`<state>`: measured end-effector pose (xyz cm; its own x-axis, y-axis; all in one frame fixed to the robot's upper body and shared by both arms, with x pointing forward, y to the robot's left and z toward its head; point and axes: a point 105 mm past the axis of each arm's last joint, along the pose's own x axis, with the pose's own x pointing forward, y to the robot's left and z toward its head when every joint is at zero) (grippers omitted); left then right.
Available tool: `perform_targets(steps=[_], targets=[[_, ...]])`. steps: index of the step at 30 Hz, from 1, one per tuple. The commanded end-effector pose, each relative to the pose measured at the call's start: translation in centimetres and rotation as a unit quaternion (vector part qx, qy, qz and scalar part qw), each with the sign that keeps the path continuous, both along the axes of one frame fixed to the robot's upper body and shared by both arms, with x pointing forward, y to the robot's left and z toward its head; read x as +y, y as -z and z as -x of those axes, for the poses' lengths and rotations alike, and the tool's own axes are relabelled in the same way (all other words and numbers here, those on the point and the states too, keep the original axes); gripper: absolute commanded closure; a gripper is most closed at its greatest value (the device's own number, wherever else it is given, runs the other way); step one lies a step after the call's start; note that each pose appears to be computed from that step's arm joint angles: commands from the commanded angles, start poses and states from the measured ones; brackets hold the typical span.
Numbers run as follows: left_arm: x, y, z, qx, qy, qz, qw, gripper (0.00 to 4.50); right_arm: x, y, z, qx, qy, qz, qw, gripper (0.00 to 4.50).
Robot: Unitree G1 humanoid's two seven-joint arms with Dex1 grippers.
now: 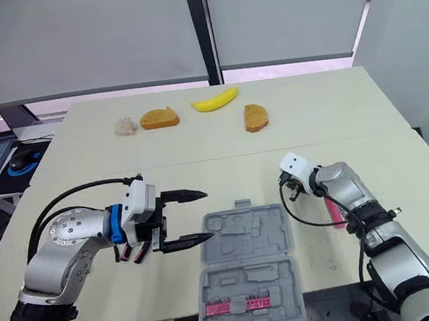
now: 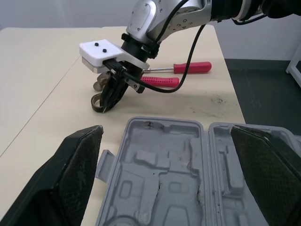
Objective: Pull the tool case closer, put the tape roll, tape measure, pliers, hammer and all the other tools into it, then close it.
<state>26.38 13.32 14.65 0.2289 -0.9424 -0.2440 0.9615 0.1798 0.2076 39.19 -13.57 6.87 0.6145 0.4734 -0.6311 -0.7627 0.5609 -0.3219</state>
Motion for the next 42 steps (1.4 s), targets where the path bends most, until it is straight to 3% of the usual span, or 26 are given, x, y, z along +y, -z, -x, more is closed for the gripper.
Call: perform_targets(steps=[1,4,7,12,22,28,42], targets=[[2.1,-0.8,0.0,-0.03,-0.016,-0.015,0.999,0.0,2.1,-3.9,1.2,-0.026,-0.041,-0.051,0.998,4.49],[4.9,-0.4,0.3,-0.023,-0.035,-0.046,0.998,0.0,6.5,-6.0,4.7,-0.003,-0.115,-0.108,0.988,4.49],[6.9,0.2,0.6,-0.005,-0.045,-0.083,0.996,0.0,10.5,-6.5,7.7,0.035,-0.16,-0.159,0.974,4.49],[8.2,0.8,1.0,0.006,-0.05,-0.113,0.992,0.0,14.8,-5.5,9.7,0.085,-0.184,-0.186,0.961,4.49],[8.1,1.6,2.1,-0.002,-0.044,-0.13,0.991,0.0,18.2,-2.4,8.4,0.117,-0.192,-0.158,0.962,4.49],[7.9,1.8,2.0,-0.004,-0.044,-0.132,0.99,0.0,19.6,-1.8,8.1,0.12,-0.206,-0.151,0.959,4.49],[8.1,2.0,1.9,-0.006,-0.051,-0.134,0.99,0.0,19.5,0.1,7.4,0.12,-0.211,-0.12,0.963,4.49]])
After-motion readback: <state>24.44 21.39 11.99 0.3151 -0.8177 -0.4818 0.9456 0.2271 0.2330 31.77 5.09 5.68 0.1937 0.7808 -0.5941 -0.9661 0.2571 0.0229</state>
